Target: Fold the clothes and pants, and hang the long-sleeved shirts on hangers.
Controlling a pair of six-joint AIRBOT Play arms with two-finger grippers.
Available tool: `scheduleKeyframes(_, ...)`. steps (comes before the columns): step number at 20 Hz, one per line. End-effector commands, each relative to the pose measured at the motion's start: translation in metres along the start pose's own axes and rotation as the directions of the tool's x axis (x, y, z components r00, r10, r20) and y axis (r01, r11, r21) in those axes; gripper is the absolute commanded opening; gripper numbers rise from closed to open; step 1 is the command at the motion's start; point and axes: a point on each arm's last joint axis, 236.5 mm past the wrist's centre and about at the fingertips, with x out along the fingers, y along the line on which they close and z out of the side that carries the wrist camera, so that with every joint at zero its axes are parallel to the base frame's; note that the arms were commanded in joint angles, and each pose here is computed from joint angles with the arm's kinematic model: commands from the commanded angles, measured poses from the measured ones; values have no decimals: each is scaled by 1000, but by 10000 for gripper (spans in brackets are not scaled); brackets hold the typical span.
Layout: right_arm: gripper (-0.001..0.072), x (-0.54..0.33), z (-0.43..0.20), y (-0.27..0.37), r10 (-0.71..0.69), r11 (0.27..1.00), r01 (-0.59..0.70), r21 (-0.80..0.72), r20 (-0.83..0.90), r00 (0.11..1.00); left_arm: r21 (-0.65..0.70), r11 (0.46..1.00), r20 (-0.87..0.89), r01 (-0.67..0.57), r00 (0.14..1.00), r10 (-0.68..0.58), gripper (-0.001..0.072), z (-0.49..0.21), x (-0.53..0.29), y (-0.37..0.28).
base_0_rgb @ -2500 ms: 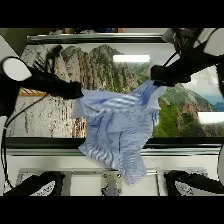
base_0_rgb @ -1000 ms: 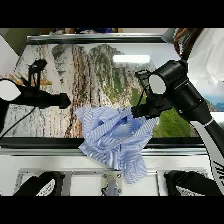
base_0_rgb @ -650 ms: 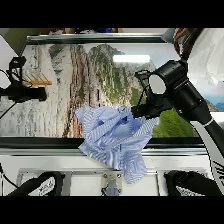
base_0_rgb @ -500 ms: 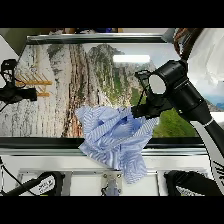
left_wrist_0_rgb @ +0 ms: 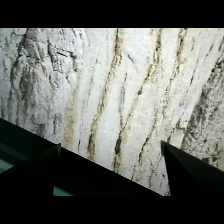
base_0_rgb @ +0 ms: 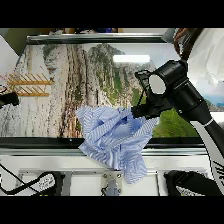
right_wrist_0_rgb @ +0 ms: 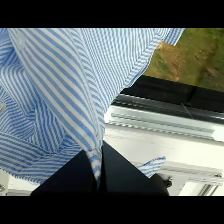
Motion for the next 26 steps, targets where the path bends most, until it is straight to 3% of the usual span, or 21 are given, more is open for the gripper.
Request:
scheduleKeyframes(1,23,0,0,0,-1,1000,1,-1,-3,1000,-24,1000,-29,-17,999,17,689,-11,-8,12)
scheduleKeyframes(8,24,2,0,0,-3,1000,3,-2,-7,1000,8,999,-42,-40,998,40,689,-14,-10,18)
scheduleKeyframes(10,23,2,0,1,-3,1000,3,-2,-8,1000,70,995,36,-73,997,71,690,4,-10,26)
scheduleKeyframes(13,24,2,0,0,-3,1000,3,-1,-8,1000,61,994,164,-93,983,82,690,41,-3,41)
scheduleKeyframes(18,23,3,0,1,-4,1000,4,-1,-10,1000,73,996,106,-51,993,43,689,67,49,74)
scheduleKeyframes(26,23,7,2,1,-9,1000,9,-2,-23,1000,277,957,50,-90,996,79,688,87,153,124)
